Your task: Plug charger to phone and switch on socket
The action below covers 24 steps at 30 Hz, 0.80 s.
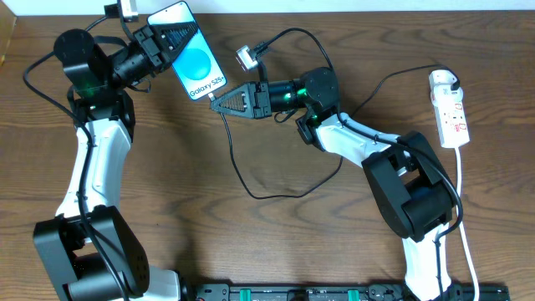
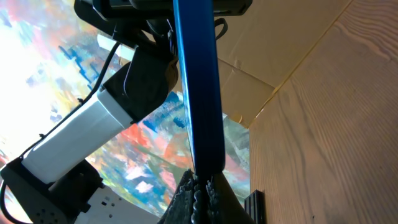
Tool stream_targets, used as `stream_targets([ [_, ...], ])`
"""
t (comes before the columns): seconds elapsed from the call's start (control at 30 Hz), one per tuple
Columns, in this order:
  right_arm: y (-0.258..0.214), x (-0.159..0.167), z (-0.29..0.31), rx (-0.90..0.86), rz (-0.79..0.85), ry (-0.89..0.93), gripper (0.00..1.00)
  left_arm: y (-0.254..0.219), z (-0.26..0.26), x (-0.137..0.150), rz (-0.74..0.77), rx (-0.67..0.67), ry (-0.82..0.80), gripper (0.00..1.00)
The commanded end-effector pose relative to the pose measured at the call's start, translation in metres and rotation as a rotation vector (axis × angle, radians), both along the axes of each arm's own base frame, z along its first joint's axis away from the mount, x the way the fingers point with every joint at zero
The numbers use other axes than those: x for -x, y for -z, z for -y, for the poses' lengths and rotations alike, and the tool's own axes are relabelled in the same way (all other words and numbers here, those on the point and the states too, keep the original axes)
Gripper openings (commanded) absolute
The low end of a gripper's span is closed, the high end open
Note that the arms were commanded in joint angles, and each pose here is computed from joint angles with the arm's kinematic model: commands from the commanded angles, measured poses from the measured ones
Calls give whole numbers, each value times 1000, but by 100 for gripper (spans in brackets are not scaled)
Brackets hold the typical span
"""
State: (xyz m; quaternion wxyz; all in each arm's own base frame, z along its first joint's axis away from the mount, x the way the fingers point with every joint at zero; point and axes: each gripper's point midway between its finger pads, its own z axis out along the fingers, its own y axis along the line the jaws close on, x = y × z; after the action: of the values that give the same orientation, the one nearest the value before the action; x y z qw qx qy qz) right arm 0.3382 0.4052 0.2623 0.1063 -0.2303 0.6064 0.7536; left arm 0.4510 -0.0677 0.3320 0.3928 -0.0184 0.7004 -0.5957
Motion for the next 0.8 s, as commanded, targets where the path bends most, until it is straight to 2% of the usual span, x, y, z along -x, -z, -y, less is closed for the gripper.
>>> stream_targets([
  [0.0, -10, -10, 1, -34, 27, 49, 1, -5, 8, 7, 44, -23, 38, 7],
  [0.77, -13, -14, 1, -42, 5, 71, 1, -5, 7, 10, 46, -26, 57, 8],
])
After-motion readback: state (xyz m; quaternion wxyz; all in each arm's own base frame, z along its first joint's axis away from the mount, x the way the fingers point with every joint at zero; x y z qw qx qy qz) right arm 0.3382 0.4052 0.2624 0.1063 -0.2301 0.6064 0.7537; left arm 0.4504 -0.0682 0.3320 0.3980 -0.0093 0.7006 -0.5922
